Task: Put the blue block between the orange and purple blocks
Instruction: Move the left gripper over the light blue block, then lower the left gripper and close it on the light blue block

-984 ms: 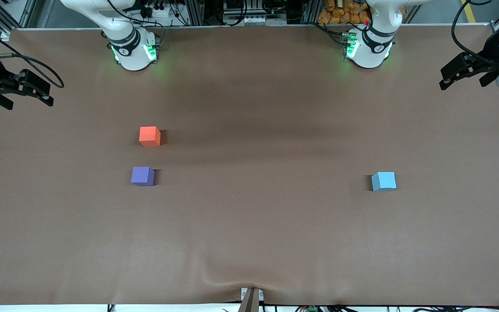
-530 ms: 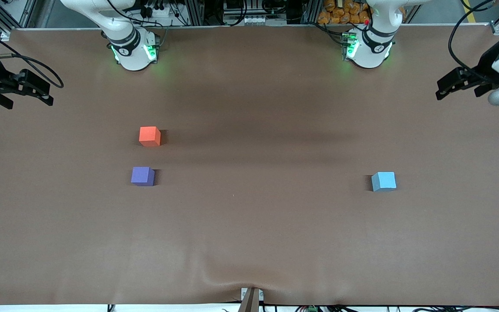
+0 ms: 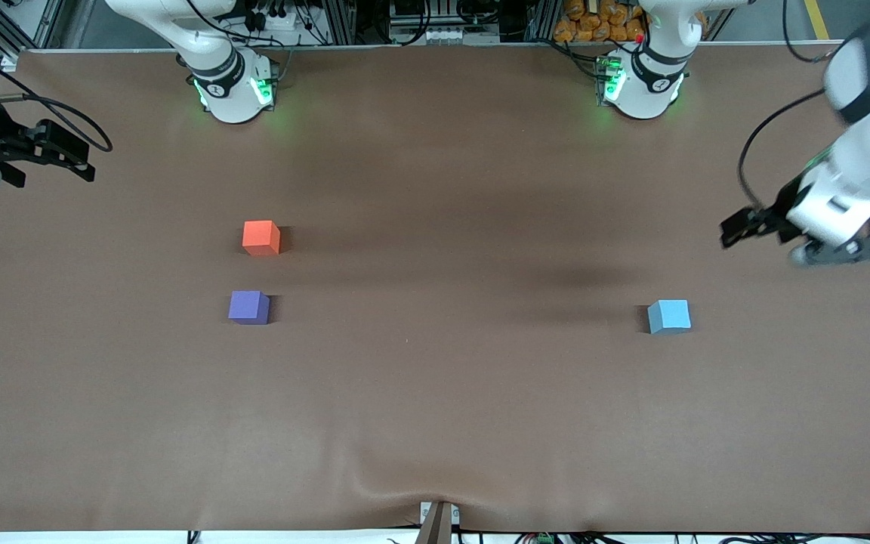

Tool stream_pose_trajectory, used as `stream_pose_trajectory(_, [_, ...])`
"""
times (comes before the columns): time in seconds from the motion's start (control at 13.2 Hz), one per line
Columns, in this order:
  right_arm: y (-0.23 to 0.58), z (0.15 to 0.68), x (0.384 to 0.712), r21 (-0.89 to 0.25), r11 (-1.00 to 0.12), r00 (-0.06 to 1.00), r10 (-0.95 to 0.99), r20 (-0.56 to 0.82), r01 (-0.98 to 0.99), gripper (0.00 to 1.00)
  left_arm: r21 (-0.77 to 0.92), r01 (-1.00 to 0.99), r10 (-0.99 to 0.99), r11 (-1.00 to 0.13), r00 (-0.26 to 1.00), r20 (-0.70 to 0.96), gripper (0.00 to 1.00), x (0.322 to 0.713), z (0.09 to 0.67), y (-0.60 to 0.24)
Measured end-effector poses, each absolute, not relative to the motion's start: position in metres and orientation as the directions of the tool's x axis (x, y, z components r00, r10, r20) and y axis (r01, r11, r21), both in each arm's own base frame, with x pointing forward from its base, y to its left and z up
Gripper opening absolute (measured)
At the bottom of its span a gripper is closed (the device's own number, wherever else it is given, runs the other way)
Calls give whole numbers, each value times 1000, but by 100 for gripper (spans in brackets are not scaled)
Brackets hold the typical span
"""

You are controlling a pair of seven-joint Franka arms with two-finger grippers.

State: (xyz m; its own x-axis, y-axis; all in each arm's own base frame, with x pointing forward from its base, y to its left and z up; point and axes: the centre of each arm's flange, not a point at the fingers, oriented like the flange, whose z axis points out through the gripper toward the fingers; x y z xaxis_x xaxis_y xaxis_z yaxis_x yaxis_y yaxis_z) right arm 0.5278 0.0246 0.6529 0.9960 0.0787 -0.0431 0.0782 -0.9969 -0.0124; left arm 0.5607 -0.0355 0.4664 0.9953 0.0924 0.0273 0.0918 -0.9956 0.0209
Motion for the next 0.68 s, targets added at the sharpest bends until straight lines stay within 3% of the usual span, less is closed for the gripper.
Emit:
stream_pose_trajectory(0.3, [25,653,528,-12,-997,996,79,-44,79,100,18,76,76,-997,996,37,100,574,353,-32])
stream_pose_trajectory(0.68, [24,653,528,-13,-997,996,78,-44,78,100,26,82,84,-996,995,45,100,589,273,-14])
